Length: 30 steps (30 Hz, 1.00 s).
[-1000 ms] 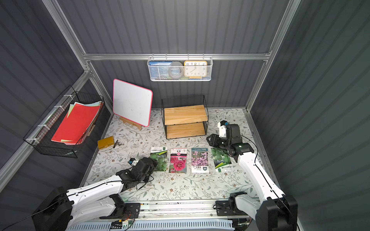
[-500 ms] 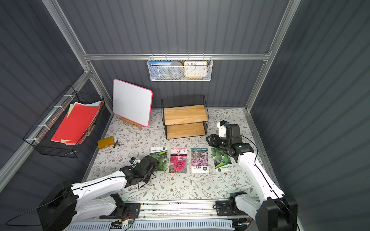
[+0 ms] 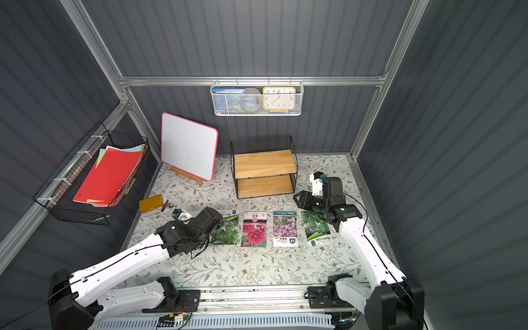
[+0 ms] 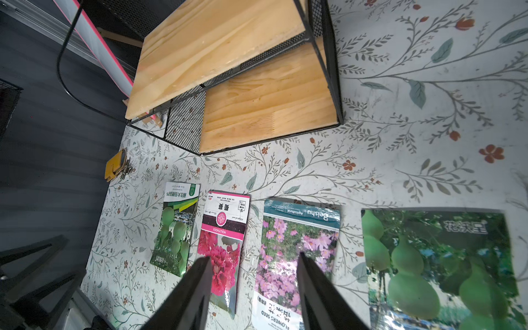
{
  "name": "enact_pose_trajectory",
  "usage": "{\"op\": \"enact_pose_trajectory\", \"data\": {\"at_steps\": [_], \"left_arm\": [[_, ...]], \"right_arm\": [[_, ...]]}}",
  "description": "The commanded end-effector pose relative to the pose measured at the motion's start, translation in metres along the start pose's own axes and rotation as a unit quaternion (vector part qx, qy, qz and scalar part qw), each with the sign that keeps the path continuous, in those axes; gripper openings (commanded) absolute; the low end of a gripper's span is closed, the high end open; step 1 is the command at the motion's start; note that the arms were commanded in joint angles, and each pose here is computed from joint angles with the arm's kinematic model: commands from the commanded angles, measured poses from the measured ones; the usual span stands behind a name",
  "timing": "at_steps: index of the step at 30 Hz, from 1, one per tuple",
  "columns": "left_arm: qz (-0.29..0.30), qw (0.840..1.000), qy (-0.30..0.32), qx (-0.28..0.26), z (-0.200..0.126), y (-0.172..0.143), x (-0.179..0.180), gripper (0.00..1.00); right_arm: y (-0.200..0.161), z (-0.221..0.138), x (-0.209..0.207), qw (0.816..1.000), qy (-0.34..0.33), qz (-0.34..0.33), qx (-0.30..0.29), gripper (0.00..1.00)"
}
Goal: Take the seed bag off the shelf
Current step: Reset both arms
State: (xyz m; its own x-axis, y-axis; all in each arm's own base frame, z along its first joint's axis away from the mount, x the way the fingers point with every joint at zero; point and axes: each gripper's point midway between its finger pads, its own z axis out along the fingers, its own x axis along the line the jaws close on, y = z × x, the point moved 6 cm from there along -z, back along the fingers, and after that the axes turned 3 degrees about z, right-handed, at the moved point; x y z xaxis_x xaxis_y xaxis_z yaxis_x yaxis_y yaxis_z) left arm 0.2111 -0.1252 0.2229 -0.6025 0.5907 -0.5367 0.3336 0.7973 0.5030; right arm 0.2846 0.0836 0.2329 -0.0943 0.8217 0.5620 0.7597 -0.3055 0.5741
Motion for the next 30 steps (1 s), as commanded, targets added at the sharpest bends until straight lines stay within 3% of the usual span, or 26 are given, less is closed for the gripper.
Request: {"op": "enact_pose_trajectory", "data": {"at_steps": [1,5,8,12,14,18,23,28,30], "left_arm": [[0.075,0.985,0.001,-0.156,-0.019,0.047,-0.017,1.0],[0.102,0.952,0.041,-0.285,-0.026,0.112,-0.033,1.0],[0.162,0.936,0.012,-0.313,-0.009,0.161,-0.051,1.0],[0.15,0.924,0.038,-0.349,0.02,0.207,-0.032,1.0],[0.174,0.91,0.049,-0.374,0.035,0.209,-0.019,1.0],[0.229,0.878,-0.021,-0.42,0.064,0.181,0.009,1.0],[0.231,0.868,-0.01,-0.441,0.092,0.16,0.038,1.0],[0.238,0.864,-0.057,-0.441,0.113,0.146,0.039,1.0],[0.263,0.855,-0.061,-0.443,0.116,0.144,0.035,1.0]], "right_arm": [[-0.001,0.004,-0.003,1.0,-0.001,0.005,0.004,0.54],[0.001,0.002,-0.003,1.0,-0.002,0.005,0.001,0.54],[0.002,0.003,-0.006,1.0,-0.01,0.007,-0.003,0.54],[0.003,0.002,-0.012,1.0,-0.027,0.01,-0.008,0.55],[0.004,0.0,-0.017,0.999,-0.041,0.011,-0.015,0.56],[0.009,-0.002,-0.027,0.997,-0.066,0.015,-0.029,0.57],[0.012,-0.005,-0.039,0.995,-0.086,0.026,-0.037,0.57],[0.013,-0.008,-0.046,0.994,-0.097,0.026,-0.053,0.57],[0.014,-0.009,-0.052,0.991,-0.114,0.026,-0.064,0.57]]}}
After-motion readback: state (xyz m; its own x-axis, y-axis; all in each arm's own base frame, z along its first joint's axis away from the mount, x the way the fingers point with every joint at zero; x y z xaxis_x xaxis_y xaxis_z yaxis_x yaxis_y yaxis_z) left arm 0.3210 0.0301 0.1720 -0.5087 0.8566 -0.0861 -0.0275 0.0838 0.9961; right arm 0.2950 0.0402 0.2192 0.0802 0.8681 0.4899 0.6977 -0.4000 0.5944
